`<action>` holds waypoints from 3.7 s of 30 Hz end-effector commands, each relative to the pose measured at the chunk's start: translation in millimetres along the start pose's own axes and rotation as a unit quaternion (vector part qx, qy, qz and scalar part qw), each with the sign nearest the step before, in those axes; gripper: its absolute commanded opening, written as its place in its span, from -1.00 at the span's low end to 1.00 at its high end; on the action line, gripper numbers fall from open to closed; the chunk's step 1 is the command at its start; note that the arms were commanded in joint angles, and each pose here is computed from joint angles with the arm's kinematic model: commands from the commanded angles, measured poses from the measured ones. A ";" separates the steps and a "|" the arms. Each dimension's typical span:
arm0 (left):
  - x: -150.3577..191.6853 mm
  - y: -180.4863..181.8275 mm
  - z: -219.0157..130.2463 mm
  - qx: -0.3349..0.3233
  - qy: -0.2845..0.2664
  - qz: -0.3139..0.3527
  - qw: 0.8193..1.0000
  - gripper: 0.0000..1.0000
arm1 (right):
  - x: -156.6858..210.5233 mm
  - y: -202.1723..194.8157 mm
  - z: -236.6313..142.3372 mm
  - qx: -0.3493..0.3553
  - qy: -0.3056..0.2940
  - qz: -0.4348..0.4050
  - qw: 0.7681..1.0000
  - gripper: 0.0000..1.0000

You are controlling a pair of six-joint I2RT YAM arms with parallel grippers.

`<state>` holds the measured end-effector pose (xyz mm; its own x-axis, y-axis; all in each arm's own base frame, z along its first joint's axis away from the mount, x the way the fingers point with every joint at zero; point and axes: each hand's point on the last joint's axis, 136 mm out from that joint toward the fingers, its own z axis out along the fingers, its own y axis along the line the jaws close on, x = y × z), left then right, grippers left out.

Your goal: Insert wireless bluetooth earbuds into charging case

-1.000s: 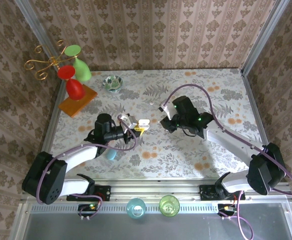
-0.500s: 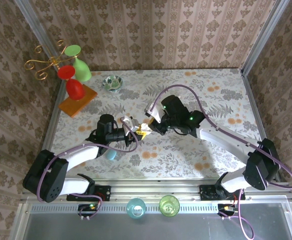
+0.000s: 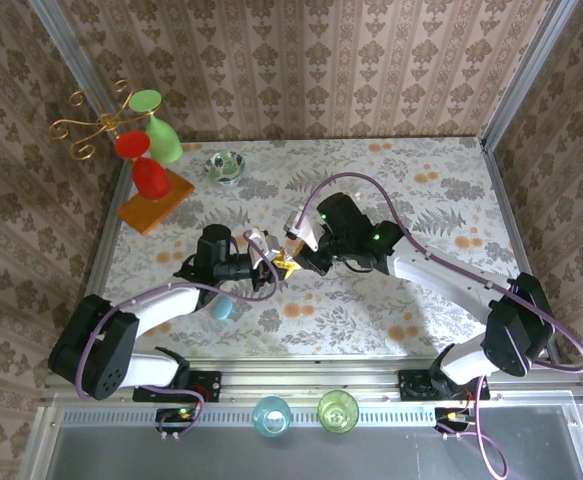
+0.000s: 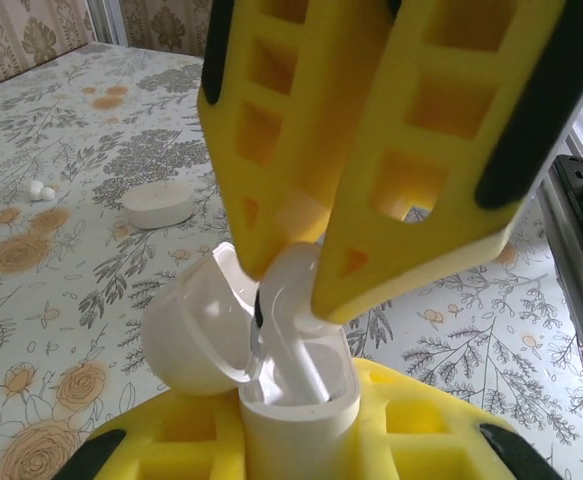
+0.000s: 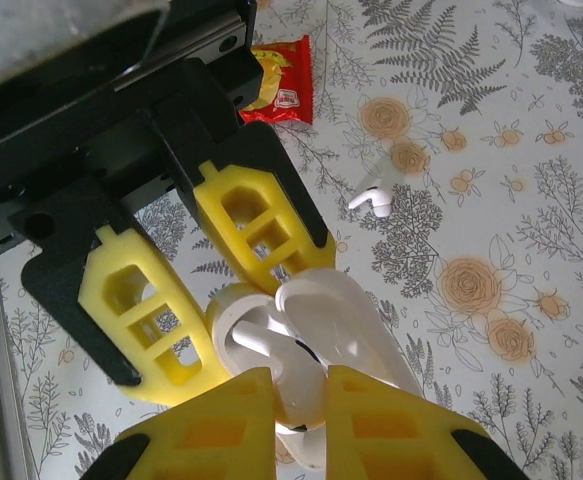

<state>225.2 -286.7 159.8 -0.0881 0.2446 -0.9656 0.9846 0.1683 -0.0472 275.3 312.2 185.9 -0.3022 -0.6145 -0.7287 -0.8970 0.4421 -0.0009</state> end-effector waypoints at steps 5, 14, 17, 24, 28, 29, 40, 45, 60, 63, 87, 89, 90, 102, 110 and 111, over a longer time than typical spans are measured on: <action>-17.0 -1.4 4.0 0.013 -0.012 -0.005 1.000 -1.00 | -8.2 4.5 -1.5 -0.001 0.001 -0.018 1.000 -0.68; -22.1 -0.5 8.0 0.020 -0.016 -0.025 0.999 -1.00 | -7.6 10.3 2.6 -0.005 0.005 -0.039 0.999 -0.66; -23.2 -0.8 10.1 0.024 -0.017 -0.031 0.999 -1.00 | -8.3 12.0 4.7 -0.009 0.004 -0.044 0.999 -0.63; -25.0 3.2 9.5 0.018 -0.031 -0.043 0.998 -1.00 | -10.9 13.2 1.9 -0.008 -0.014 -0.052 0.999 -0.44; -26.0 3.1 7.4 0.018 -0.041 -0.045 0.998 -1.00 | -12.6 7.3 -5.5 0.005 -0.025 -0.048 0.999 -0.09; -26.7 3.7 6.9 0.017 -0.043 -0.045 0.998 -1.00 | -13.5 6.6 -8.0 0.007 -0.029 -0.047 0.998 -0.04; -24.1 10.3 -4.4 0.000 -0.074 -0.034 0.997 -1.00 | -33.0 -3.6 -66.3 -0.016 -0.154 0.020 0.988 0.33; -27.4 12.2 -11.2 -0.010 -0.084 -0.021 0.996 -1.00 | -38.5 -34.7 -78.3 0.001 -0.199 0.123 0.972 0.34; -23.4 18.2 -16.0 -0.037 -0.077 -0.009 0.996 -1.00 | -49.8 -5.8 -39.5 -0.098 -0.151 0.161 0.970 -0.18; -26.8 17.0 -16.6 -0.035 -0.081 -0.007 0.996 -1.00 | -42.6 -7.0 -23.2 -0.099 -0.133 0.166 0.972 -0.32; -40.6 13.2 -21.5 -0.035 -0.093 0.001 0.995 -1.00 | -22.1 -21.2 -3.0 -0.038 -0.073 0.146 0.986 -0.47; -38.7 13.9 -21.0 -0.037 -0.091 0.001 0.995 -1.00 | -27.2 -16.5 -8.5 -0.049 -0.086 0.139 0.985 -0.40; -38.1 14.2 -21.1 -0.038 -0.090 0.003 0.995 -1.00 | -30.4 -12.8 -12.6 -0.059 -0.096 0.132 0.985 -0.37; -31.3 32.0 -51.1 -0.097 -0.093 0.000 0.991 -1.00 | -25.4 -80.9 -32.8 0.019 -0.177 0.290 0.940 0.27; -55.8 19.3 -71.5 -0.119 -0.110 0.031 0.986 -1.00 | 6.7 -104.4 34.3 0.031 -0.056 0.406 0.912 0.24; -61.4 16.2 -73.8 -0.119 -0.116 0.037 0.985 -1.00 | 10.5 -102.9 45.5 0.029 -0.036 0.412 0.910 0.24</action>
<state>239.8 -231.0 231.6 0.0220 0.0402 -0.9989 0.9247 0.3791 0.0356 377.0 282.8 161.6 -0.7750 -0.0355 -0.6309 -0.4458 0.7383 0.5061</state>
